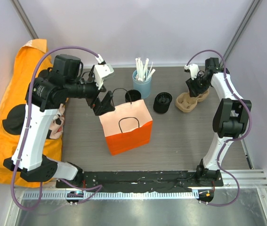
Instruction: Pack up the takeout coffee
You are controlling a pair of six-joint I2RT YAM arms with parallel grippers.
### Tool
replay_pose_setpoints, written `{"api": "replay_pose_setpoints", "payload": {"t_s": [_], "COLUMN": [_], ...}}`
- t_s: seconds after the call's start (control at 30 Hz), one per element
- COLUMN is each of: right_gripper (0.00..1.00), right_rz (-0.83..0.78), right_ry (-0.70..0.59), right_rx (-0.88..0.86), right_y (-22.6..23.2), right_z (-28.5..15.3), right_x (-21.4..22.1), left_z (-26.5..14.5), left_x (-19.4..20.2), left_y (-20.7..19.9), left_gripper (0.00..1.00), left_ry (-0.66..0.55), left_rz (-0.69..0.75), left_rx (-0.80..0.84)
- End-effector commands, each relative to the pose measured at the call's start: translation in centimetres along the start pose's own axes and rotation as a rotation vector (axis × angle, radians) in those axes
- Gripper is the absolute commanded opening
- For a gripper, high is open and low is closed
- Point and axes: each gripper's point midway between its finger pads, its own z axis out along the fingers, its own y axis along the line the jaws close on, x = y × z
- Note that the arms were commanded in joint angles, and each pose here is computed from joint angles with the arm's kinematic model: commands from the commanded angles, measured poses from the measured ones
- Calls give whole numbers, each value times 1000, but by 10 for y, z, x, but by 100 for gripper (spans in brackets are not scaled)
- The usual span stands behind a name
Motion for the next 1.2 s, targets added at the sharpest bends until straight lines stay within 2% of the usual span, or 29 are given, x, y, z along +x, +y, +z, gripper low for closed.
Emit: {"api": "replay_pose_setpoints", "payload": {"t_s": [0.0, 0.2, 0.37, 0.57, 1.03, 1.17], "right_gripper": [53, 63, 64, 63, 50, 50], "right_rz": [-18, -20, -14, -9, -12, -13], "right_ry": [-45, -29, -8, 8, -6, -14], "right_rx": [24, 16, 6, 2, 6, 4], "right_y": [-4, -4, -5, -7, -7, -6], "right_z": [-9, -2, 8, 18, 17, 14], "right_x": [-13, -8, -2, 2, -1, -2], "left_z": [-3, -1, 0, 0, 4, 4], "left_x": [-5, -4, -5, -4, -3, -2], "left_y": [-4, -4, -3, -4, -2, -2], "left_gripper": [100, 100, 100, 99, 100, 100], "left_ry": [-21, -17, -18, -16, -8, -6], "left_rz": [-12, -15, -17, -17, -24, -25], "left_rx": [16, 21, 23, 25, 29, 28]}}
